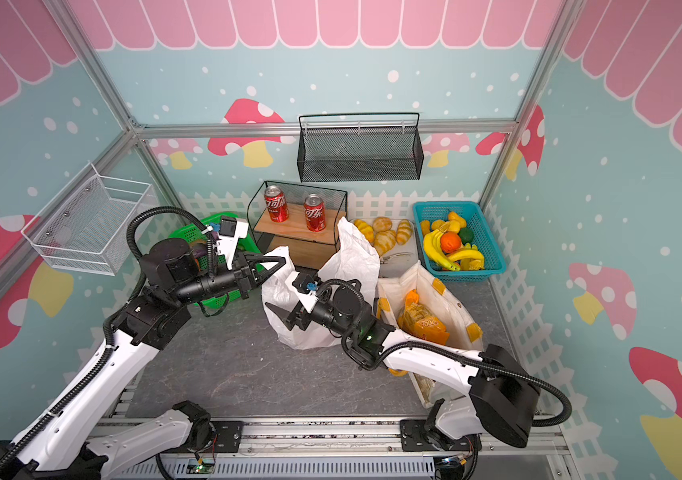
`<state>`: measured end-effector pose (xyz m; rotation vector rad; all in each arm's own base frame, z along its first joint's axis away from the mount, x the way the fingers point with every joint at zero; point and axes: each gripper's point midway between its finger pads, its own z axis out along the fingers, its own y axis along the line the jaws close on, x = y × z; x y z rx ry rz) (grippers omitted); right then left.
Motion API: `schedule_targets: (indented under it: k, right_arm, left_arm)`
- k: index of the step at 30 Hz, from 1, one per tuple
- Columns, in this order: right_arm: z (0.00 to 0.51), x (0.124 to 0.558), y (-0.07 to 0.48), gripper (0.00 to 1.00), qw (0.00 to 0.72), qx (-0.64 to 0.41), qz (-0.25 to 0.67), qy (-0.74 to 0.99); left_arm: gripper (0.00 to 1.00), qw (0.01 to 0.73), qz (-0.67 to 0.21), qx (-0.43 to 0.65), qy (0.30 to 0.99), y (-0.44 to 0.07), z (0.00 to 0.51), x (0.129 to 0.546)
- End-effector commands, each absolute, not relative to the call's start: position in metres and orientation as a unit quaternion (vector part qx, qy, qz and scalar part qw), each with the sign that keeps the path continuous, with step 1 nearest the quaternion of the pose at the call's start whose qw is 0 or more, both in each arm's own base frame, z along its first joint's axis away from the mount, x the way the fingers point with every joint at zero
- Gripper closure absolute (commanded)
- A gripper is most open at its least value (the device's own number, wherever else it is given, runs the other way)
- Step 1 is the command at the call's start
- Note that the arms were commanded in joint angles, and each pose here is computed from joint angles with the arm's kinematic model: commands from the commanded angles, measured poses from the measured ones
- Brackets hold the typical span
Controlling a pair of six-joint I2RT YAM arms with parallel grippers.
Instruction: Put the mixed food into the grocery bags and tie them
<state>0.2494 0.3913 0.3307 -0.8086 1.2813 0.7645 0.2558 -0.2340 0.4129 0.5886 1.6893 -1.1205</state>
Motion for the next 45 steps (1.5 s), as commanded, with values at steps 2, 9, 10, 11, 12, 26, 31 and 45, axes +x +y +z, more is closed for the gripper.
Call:
schedule_targets:
  k: [2,9,10,11,12,26,31,45]
  right_arm:
    - [0.371,0.274,0.391,0.12,0.722,-0.256,0.305,0.566]
    - [0.365,0.303,0.372,0.22,0.76,-0.113,0.255,0.588]
    - [0.359,0.307,0.369,0.26,0.759,-0.099,0.247,0.594]
    - [0.348,0.311,0.368,0.31,0.755,-0.089,0.24,0.603]
    - [0.338,0.314,0.367,0.36,0.752,-0.08,0.232,0.611]
    - [0.277,0.311,0.366,0.51,0.739,-0.134,0.193,0.631]
    - [0.297,0.299,0.374,0.38,0.749,-0.178,0.211,0.603]
    - [0.257,0.311,0.382,0.43,0.71,-0.199,0.224,0.637]
  left_arm:
    - [1.0,0.498,-0.468,0.226,0.694,-0.233,0.415,0.257]
    - [1.0,0.497,-0.476,0.214,0.693,-0.234,0.415,0.258]
    - [1.0,0.497,-0.479,0.211,0.692,-0.234,0.416,0.258]
    - [1.0,0.499,-0.481,0.208,0.69,-0.233,0.418,0.257]
    - [1.0,0.5,-0.485,0.207,0.687,-0.233,0.42,0.256]
    - [1.0,0.489,-0.51,0.196,0.68,-0.236,0.424,0.257]
    - [1.0,0.489,-0.508,0.194,0.682,-0.236,0.423,0.26]
    - [1.0,0.484,-0.513,0.187,0.683,-0.235,0.422,0.264]
